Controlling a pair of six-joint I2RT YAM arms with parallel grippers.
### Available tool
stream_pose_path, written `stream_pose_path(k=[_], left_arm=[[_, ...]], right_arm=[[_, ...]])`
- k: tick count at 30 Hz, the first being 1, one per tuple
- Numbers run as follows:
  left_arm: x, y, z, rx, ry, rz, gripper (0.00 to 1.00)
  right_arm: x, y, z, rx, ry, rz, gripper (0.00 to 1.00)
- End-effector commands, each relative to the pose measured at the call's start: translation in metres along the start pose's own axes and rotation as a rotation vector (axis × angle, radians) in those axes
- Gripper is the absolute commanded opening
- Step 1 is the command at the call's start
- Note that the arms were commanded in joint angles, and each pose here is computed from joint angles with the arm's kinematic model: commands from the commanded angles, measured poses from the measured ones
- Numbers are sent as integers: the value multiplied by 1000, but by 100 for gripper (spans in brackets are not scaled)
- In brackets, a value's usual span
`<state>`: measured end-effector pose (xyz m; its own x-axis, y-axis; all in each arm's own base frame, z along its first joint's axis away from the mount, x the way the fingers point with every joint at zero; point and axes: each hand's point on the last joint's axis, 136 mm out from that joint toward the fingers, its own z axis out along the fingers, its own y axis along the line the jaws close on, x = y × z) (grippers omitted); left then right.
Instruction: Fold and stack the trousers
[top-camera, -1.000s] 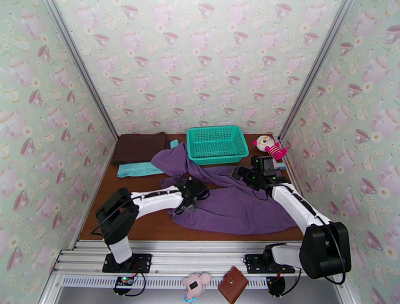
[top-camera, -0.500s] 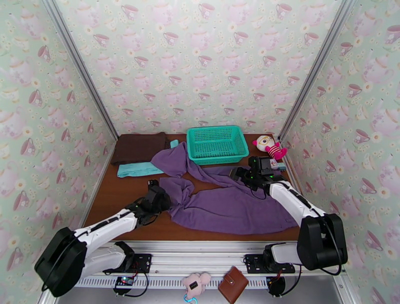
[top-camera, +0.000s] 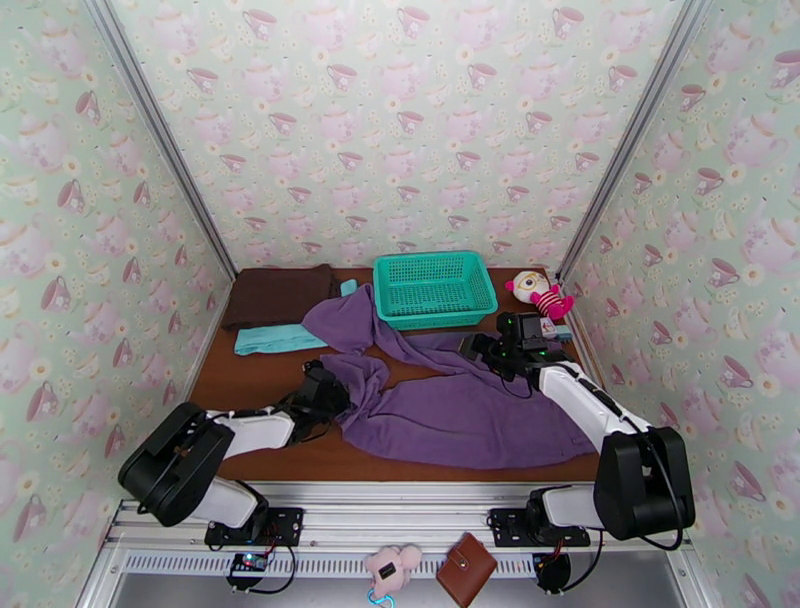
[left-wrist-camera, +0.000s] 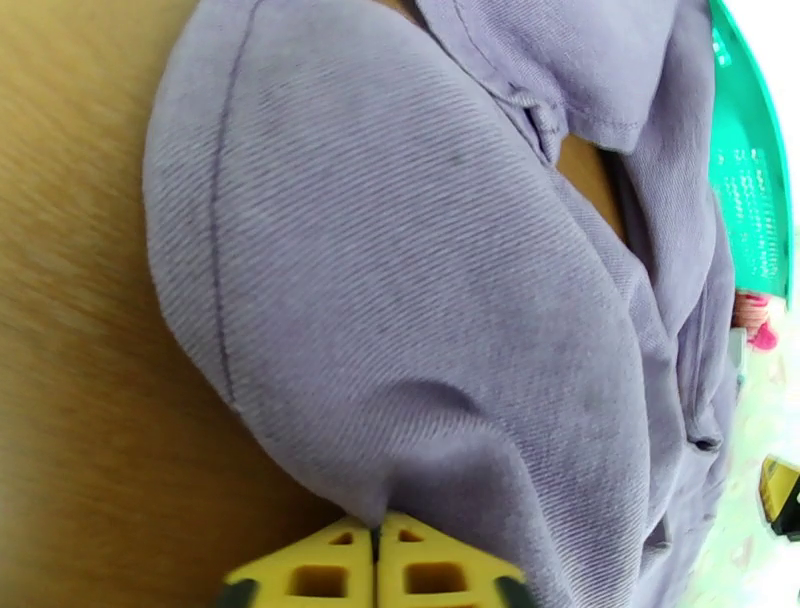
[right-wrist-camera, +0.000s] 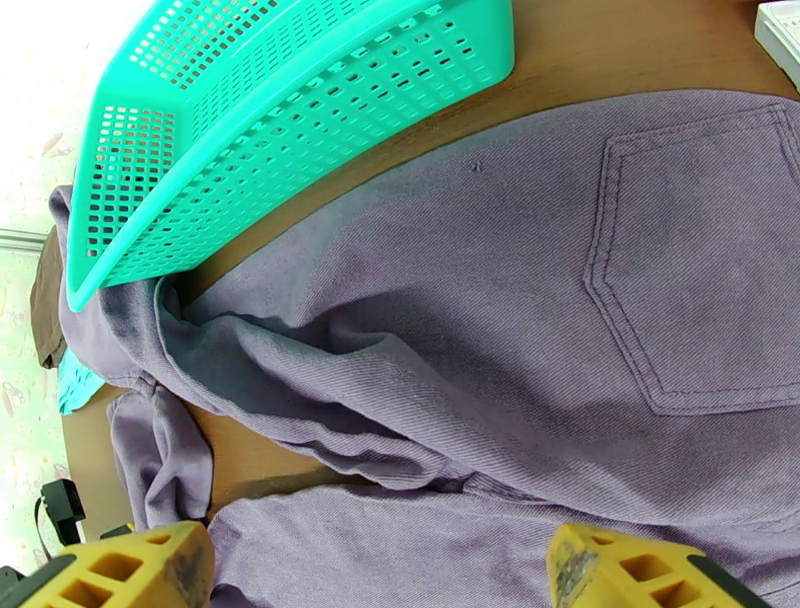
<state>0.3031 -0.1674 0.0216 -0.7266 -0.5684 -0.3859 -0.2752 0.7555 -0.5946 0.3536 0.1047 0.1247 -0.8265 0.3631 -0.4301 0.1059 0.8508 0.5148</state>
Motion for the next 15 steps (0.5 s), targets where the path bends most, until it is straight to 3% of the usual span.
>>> stream_pose_path(k=[1,8,12,15], left_arm=[[-12,-3,-10,9,-28,-9,0],[-66,50,-99,-485,-98,232,0],[-92,64,-143,-747,-7,323,0],[-109,59,-154,-883,31,422,0]], right_arm=[[1,4,3,-18,9,-7,91],[-1,4,1,-12,3,-37,92],[0,8,6,-40,11,-39,91],[1,8,11,-51,23,-33,91]])
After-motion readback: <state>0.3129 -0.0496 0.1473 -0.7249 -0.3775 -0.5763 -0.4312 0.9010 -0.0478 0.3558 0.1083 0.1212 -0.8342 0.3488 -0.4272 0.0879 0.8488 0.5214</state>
